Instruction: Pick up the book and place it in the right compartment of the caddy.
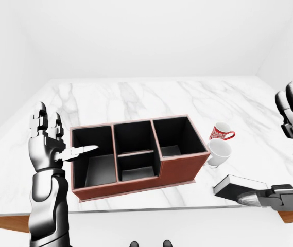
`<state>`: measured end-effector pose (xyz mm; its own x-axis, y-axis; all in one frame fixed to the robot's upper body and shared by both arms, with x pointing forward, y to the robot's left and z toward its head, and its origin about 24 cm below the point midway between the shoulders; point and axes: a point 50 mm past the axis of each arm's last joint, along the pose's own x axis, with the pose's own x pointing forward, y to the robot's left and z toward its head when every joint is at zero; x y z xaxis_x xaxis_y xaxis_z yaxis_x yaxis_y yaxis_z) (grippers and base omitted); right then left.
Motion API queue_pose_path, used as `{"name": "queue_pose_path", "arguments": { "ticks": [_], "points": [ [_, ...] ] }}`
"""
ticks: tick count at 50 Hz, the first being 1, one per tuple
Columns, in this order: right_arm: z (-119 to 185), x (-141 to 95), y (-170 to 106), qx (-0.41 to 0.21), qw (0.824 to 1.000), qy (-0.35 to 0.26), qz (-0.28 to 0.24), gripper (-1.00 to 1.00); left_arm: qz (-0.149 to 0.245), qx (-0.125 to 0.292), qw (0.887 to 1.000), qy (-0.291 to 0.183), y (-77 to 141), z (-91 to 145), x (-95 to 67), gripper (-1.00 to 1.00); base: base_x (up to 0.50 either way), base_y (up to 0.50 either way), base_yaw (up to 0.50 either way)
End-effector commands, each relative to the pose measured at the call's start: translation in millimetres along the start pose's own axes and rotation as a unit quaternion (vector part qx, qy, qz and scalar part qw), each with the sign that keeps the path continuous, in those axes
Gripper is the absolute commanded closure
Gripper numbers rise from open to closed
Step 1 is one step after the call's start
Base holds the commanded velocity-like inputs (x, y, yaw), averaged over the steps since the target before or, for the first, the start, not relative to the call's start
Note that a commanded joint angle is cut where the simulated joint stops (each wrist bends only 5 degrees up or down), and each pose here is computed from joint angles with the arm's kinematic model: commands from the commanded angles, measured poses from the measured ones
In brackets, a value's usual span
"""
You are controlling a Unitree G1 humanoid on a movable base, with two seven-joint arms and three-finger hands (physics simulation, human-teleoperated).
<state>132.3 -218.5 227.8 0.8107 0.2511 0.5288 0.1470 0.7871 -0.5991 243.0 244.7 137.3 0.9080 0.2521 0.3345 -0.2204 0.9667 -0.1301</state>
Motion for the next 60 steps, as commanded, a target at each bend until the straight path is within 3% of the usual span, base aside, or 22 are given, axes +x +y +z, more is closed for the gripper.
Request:
{"name": "queue_pose_path", "arguments": {
  "ticks": [1, 12, 25, 39, 52, 60],
  "points": [
    [-5.9, -15.4, -24.4, -0.153, 0.982, 0.11, -0.009, -1.0, 0.0, 0.0, 1.0, 0.002, -0.4, -0.8, 0.2, -1.0, 0.0, 0.0, 0.0],
    [-17.6, -28.1, -42.6, -0.17, 0.97, 0.162, -0.061, -1.0, 0.001, 0.001, 1.0, 0.003, 0.6, -1.1, 0.0, -1.0, 0.0, 0.0, 0.0],
    [-69.5, -67.5, -53.7, -0.112, 0.941, 0.31, -0.077, -1.0, 0.0, 0.0, 1.0, -0.009, 0.1, 4.6, -0.2, -1.0, 0.0, 0.0, 0.0],
    [-114.3, -90.9, -43.7, -0.06, 0.91, 0.409, -0.044, -1.0, 0.0, 0.001, 1.0, -0.007, 0.6, 3.4, -0.3, -1.0, 0.0, 0.0, 0.0],
    [-132.4, -98.5, -40.1, -0.048, 0.893, 0.446, -0.025, -1.0, 0.0, 0.002, 1.0, -0.004, 0.2, 1.9, -0.9, -1.0, 0.0, 0.0, 0.0],
    [-155.0, -111.3, -26.1, 0.005, 0.878, 0.479, -0.005, -1.0, 0.0, 0.002, 1.0, -0.001, 0.3, 0.3, -0.7, -1.0, 0.0, 0.0, 0.0]
  ]
}}
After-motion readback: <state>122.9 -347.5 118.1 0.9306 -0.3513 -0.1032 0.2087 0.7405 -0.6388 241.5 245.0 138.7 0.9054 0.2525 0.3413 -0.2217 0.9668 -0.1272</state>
